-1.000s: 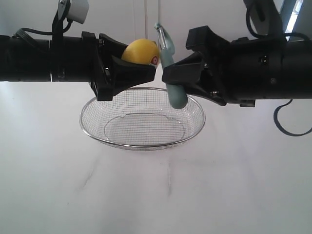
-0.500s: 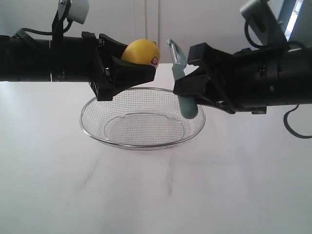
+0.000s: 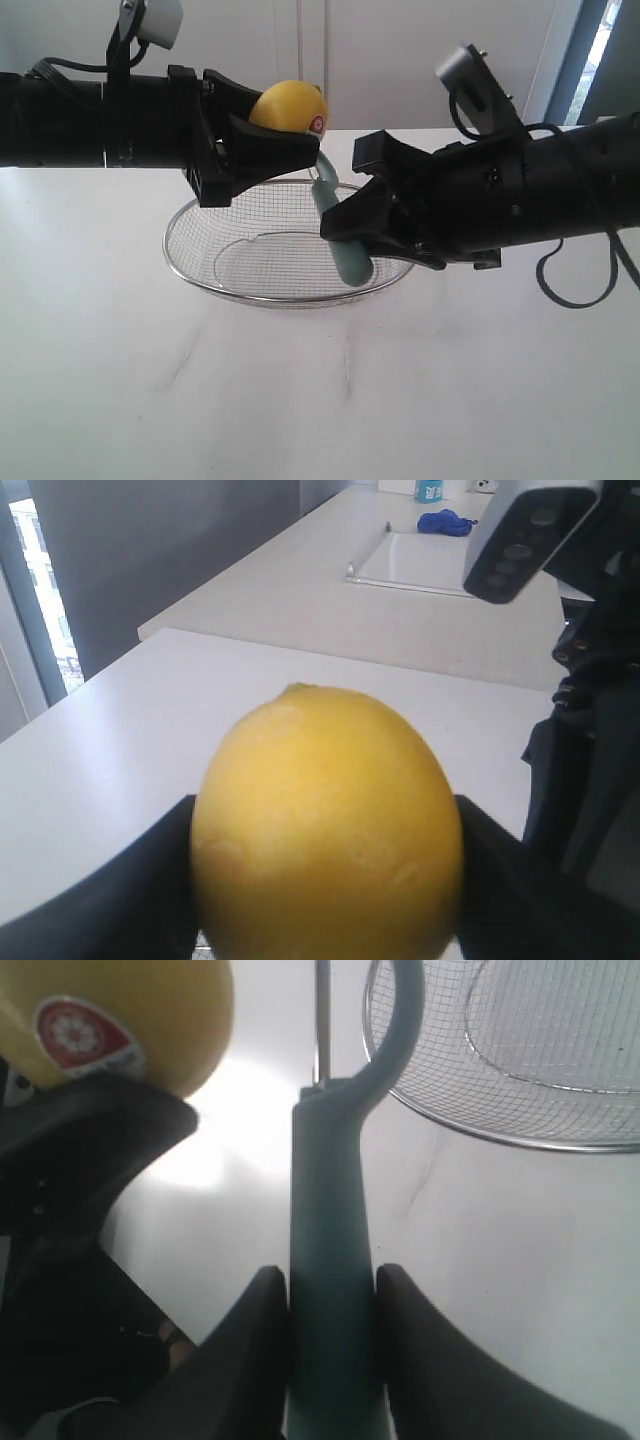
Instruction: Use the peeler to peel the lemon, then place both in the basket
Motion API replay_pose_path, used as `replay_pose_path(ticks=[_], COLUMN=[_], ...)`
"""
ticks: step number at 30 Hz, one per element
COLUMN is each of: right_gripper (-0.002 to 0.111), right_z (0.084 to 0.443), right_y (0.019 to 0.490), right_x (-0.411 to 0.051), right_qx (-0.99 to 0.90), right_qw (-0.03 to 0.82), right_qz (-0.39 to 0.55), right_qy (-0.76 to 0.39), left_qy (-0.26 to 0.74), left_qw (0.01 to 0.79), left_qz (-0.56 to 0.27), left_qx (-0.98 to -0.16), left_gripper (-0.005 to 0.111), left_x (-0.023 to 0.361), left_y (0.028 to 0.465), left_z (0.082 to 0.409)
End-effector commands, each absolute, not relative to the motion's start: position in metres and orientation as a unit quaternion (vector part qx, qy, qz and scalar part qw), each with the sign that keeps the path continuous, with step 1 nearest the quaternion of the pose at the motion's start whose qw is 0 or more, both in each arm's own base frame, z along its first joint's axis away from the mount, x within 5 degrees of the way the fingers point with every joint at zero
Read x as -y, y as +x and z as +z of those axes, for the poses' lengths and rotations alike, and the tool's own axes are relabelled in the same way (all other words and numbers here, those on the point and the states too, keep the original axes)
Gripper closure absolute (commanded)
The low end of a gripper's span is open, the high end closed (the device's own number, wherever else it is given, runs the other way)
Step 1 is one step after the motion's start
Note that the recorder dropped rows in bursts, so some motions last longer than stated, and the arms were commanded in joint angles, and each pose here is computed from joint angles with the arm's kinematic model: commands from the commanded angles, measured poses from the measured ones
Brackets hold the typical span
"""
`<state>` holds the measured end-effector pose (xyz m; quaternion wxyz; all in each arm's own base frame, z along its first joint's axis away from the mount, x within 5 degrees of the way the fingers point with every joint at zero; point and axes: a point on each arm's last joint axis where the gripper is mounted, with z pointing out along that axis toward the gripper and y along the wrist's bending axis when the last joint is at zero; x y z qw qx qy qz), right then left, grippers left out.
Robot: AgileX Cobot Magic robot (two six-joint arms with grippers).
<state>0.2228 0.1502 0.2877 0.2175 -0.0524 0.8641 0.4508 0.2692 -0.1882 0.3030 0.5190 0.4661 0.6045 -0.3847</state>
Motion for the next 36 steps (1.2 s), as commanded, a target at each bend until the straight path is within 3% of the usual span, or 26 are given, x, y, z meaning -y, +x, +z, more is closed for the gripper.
replay_pose_path(ticks=[1, 21, 36], right_gripper=[0.108, 0.108, 0.108], right_z=[0.289, 0.325, 0.321], right_y=[0.222, 0.206, 0.206], right_x=[-0.151, -0.13, -0.126], right_qx=[-0.858, -0.844, -0.859], right_qw=[0.214, 0.329, 0.33], right_qz=[0.462, 0.421, 0.39], right_qy=[-0.061, -0.043, -0.044], left_qy=[0.461, 0.459, 0.459], left_qw=[0.525, 0.525, 0.525], left_qz=[-0.396, -0.396, -0.397], left_qx=[-0.596, -0.597, -0.596], left_gripper=[0.107, 0.107, 0.107], left_x=[0.187, 0.187, 0.187], left_y=[0.266, 0.266, 0.266], left_z=[0.308, 0.308, 0.308])
